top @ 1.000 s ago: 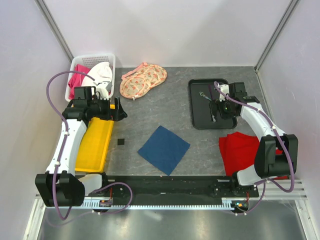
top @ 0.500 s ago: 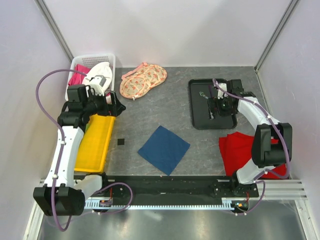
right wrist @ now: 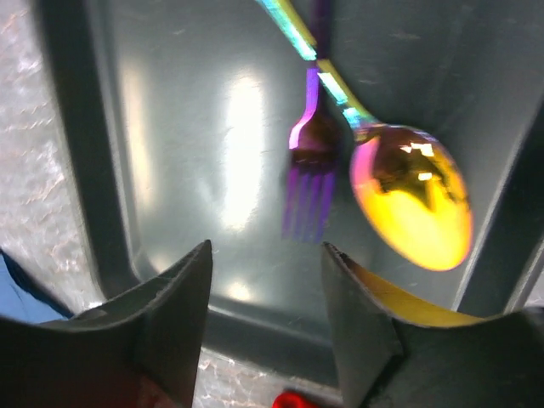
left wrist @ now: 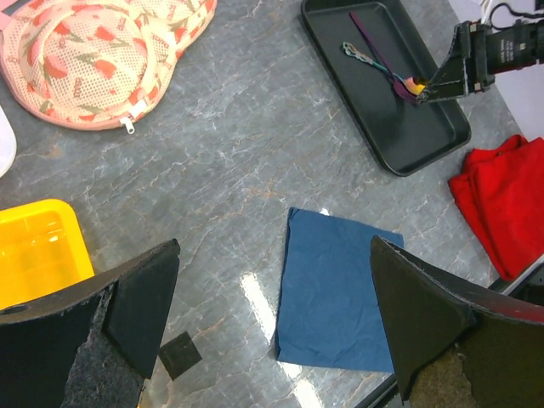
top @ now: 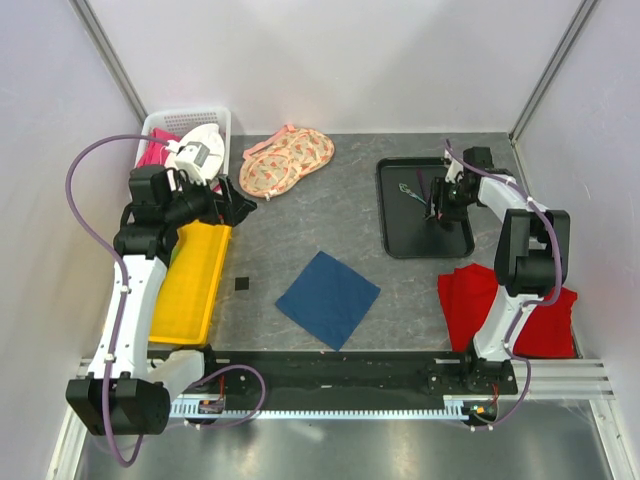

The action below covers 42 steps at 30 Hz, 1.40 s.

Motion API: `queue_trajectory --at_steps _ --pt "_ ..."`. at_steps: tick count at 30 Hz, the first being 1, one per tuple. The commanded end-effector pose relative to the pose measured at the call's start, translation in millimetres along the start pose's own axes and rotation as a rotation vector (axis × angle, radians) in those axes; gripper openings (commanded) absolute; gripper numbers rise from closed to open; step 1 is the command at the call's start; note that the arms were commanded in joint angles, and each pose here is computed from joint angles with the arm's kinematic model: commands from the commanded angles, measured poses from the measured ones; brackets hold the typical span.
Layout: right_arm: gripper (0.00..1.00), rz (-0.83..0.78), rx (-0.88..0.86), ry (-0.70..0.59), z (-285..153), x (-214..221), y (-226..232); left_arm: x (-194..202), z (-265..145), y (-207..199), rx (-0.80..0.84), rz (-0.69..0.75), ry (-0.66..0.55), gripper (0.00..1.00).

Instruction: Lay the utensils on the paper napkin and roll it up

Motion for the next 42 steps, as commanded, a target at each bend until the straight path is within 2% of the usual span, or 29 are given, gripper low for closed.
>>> queue_trajectory --at_steps 1,8,14,20,27,42 --pt "0.58 0.101 -0.043 -0.027 4 -11 -11 -6 4 -3 0.041 -0.006 -0.033 1.0" --pt "0.57 0.065 -0.017 -0.082 2 -31 -20 -4 11 0 0.065 -0.02 -0.019 1.0" --pt "0.47 0.056 0.002 -0.102 8 -51 -27 -4 15 3 0.061 -0.022 -0.015 1.0" --pt "0.46 0.079 0.008 -0.134 22 -68 -32 -2 18 6 0.059 -0.03 -0.007 1.0" --pt "0.38 0.087 0.013 -0.132 40 -79 -38 2 20 9 0.048 -0.029 0.002 1.0" --pt "0.39 0.056 0.011 -0.132 65 -96 -29 10 29 17 0.038 -0.053 0.038 1.0"
Point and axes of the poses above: each gripper's point midway between its finger pads, its own z axis out along the fingers, its own y axis along the line the jaws close on, x = y × z, the point moved 8 cm from there along -z, back along the fingers, and after that the axes turned 4 degrees about -z, right-handed, at the moved point
